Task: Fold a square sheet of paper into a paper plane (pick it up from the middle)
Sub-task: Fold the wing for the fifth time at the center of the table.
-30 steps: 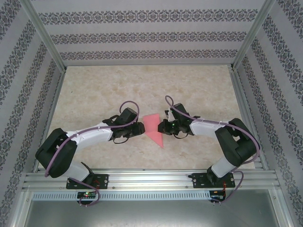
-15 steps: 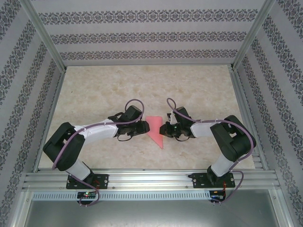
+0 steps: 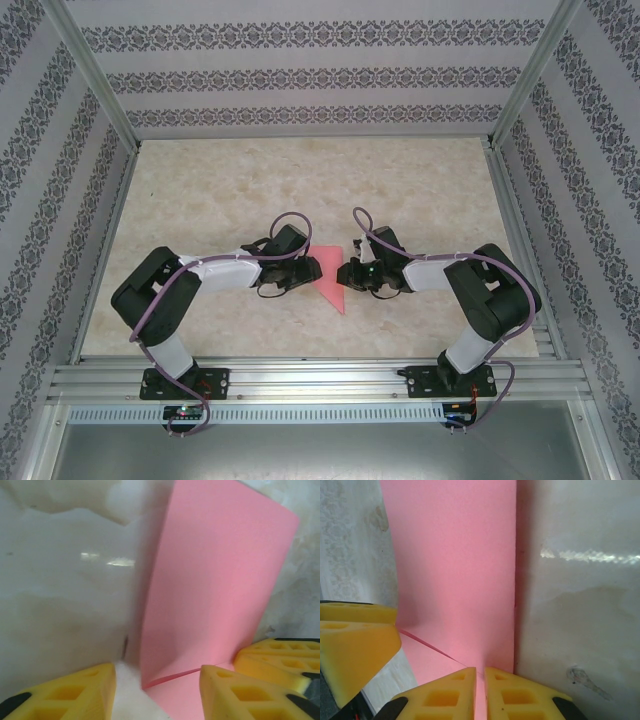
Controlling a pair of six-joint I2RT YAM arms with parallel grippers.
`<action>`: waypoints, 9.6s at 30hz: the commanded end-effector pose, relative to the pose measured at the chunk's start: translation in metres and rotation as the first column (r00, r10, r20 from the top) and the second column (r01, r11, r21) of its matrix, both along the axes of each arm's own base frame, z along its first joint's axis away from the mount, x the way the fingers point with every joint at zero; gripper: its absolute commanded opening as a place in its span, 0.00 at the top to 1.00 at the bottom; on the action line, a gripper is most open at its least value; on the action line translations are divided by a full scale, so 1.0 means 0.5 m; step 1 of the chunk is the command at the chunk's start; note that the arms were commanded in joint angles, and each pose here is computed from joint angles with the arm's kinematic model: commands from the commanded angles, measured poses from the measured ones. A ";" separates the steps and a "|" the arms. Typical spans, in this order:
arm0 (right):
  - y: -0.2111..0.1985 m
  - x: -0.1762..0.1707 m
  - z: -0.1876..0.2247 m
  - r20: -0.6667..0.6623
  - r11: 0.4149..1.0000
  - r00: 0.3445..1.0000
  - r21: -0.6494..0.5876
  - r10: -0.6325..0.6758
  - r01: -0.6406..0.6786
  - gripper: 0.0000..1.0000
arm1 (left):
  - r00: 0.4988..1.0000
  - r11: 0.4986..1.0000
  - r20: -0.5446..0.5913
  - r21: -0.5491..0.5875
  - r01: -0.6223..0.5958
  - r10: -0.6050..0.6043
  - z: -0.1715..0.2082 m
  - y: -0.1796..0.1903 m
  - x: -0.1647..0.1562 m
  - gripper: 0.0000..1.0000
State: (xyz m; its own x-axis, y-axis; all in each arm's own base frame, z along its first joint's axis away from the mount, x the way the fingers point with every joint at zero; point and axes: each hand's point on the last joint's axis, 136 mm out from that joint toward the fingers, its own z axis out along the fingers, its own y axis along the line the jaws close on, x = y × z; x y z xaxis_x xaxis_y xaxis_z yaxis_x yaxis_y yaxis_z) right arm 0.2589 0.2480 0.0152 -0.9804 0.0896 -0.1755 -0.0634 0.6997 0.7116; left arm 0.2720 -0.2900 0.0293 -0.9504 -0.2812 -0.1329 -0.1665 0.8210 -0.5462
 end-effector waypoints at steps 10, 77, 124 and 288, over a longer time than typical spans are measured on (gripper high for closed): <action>-0.040 -0.007 -0.056 -0.033 0.996 0.998 -0.084 -0.046 0.043 0.85 | 0.999 0.989 0.039 -0.149 0.010 -0.005 0.026 -0.059 0.016 0.60; 0.081 -0.049 0.043 0.668 0.644 0.403 -0.734 0.625 0.217 0.65 | 0.994 0.995 0.106 -0.097 -0.021 0.031 0.068 -0.026 0.024 0.92; 0.105 -0.048 0.051 0.720 0.973 0.666 -0.229 0.195 -0.038 1.00 | 0.939 0.970 0.258 0.025 -0.242 0.227 0.161 0.137 0.005 0.35; 0.058 -0.030 -0.041 0.052 0.994 0.993 0.048 -0.105 0.103 0.84 | 0.986 0.987 0.163 -0.161 -0.009 0.036 0.013 -0.025 0.113 0.49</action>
